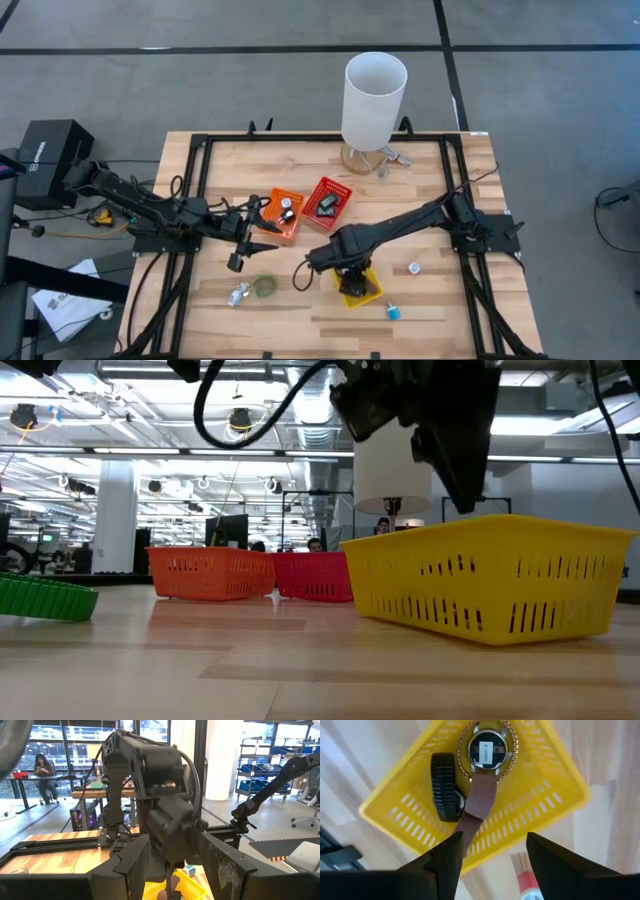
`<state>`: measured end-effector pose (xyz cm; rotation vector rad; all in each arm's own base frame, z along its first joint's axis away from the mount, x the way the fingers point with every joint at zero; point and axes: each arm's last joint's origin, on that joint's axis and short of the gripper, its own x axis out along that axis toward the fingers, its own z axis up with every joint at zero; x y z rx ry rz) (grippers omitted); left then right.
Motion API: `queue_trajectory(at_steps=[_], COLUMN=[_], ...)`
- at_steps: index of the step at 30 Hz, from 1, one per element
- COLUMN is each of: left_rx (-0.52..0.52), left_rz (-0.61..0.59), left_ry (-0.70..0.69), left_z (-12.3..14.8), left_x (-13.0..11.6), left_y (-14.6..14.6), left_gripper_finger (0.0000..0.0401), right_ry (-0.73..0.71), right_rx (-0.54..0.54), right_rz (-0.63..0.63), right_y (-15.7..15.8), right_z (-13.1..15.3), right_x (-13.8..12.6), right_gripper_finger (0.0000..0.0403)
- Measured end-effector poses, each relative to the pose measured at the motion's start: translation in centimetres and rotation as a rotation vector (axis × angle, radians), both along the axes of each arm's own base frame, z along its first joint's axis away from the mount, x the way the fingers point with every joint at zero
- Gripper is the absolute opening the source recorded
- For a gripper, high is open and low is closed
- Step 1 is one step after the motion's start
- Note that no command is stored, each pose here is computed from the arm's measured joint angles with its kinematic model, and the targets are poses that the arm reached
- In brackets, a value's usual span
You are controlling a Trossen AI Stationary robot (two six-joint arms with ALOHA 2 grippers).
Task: Pick & Place Office items
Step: Put the pink charger adapter into the orange bin
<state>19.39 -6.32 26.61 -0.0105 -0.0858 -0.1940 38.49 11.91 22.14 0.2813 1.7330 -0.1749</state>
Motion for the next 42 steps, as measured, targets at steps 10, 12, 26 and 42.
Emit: queue_trajectory(at_steps=[10, 12, 26, 42], left_rx=[0.000, 0.000, 0.000, 0.000], left_rz=[0.000, 0.000, 0.000, 0.000], left_ry=[0.000, 0.000, 0.000, 0.000], left_z=[0.0, 0.0, 0.0, 0.0], left_x=[0.0, 0.0, 0.0, 0.0], left_y=[0.0, 0.0, 0.0, 0.0], left_gripper_finger=[0.0167, 0.0166, 0.0167, 0.0167], right_ry=[0.019, 0.030, -0.020, -0.050], right_rx=[0.001, -0.006, -0.080, -0.177], right_rz=[0.065, 0.049, -0.313, -0.600], right_y=[0.4, 0.4, -1.0, 0.0], right_z=[3.6, 3.9, 3.6, -1.5], right_x=[-1.8, -2.5, -12.2, -16.7], right_gripper_finger=[0.0207, 0.0207, 0.0207, 0.0207])
